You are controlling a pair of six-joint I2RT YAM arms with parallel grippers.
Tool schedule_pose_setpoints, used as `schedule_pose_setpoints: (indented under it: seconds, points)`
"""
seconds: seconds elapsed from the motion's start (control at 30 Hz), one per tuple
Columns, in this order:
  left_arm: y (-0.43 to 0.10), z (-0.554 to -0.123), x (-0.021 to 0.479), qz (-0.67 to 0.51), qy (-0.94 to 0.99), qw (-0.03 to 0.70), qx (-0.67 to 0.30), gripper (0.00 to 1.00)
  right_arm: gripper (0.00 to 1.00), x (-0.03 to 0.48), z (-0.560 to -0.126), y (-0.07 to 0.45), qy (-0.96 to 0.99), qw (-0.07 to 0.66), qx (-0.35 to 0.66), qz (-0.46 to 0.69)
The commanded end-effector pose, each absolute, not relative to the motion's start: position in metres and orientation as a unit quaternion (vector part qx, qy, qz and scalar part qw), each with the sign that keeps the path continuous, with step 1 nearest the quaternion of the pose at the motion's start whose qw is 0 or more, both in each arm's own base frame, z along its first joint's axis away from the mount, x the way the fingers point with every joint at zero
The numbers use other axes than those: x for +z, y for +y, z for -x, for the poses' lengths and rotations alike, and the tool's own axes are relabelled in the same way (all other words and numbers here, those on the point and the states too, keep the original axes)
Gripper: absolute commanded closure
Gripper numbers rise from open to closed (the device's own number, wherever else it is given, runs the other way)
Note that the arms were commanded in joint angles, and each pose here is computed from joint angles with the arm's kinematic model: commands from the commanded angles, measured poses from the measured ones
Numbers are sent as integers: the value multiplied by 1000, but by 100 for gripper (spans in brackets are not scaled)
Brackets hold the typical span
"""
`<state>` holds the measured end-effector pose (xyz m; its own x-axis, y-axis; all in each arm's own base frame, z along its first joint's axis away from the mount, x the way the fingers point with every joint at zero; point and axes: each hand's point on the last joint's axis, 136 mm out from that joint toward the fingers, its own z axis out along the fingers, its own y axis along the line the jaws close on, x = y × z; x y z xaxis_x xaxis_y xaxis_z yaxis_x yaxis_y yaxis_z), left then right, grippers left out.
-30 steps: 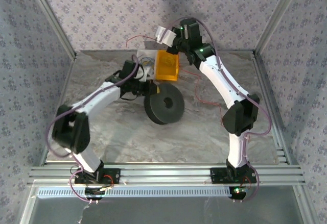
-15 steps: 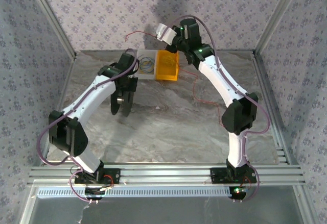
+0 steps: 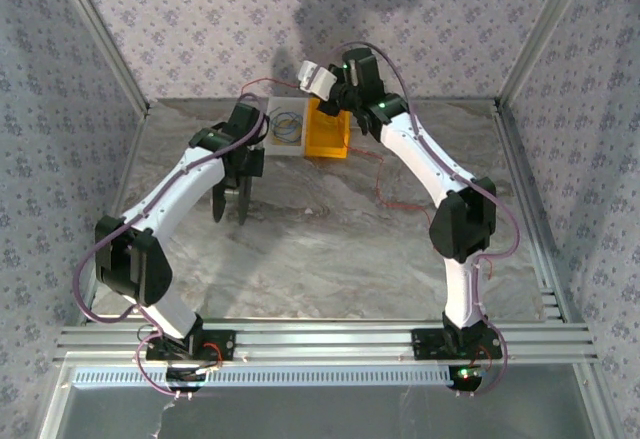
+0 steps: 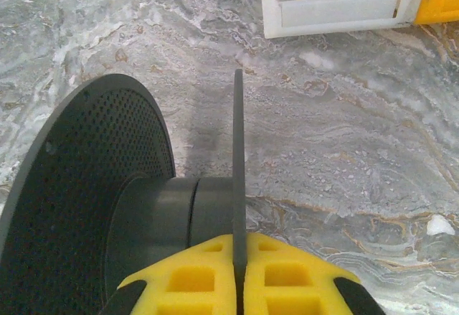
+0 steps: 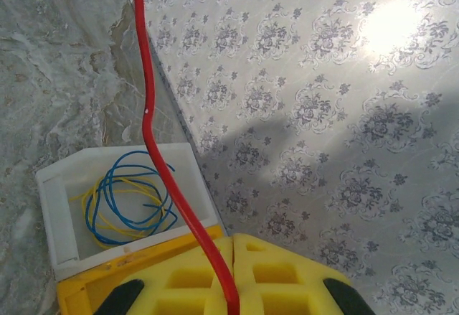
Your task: Wrap the cables
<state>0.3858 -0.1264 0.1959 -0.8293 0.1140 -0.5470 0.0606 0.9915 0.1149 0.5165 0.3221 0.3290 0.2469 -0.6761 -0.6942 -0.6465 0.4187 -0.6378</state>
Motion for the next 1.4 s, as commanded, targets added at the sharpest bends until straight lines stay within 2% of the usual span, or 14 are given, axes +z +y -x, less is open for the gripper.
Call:
schedule_pose_setpoints:
  seconds: [0.0, 0.3, 0.53, 0.77, 0.97, 1.23, 1.37]
  points:
    - [-121, -386, 205, -21, 953, 301, 15, 92, 100, 325, -516, 331, 608, 576, 2, 546]
    - [-110, -383, 213, -21, 952, 305, 15, 84, 100, 310, -513, 349, 599, 558, 7, 574]
    - [-105, -379, 222, -26, 950, 311, 15, 74, 100, 299, -509, 362, 589, 546, 8, 595]
    - [-102, -369, 259, -40, 941, 337, 7, 61, 100, 280, -503, 370, 576, 520, 9, 631]
    - [-91, -353, 302, -53, 926, 373, -9, 54, 100, 263, -499, 375, 566, 497, 1, 657]
    - [-28, -345, 292, 37, 925, 375, -45, 54, 100, 250, -486, 394, 550, 487, 3, 679]
    - [-21, -349, 271, 46, 931, 360, -49, 54, 100, 243, -481, 405, 539, 483, -1, 690]
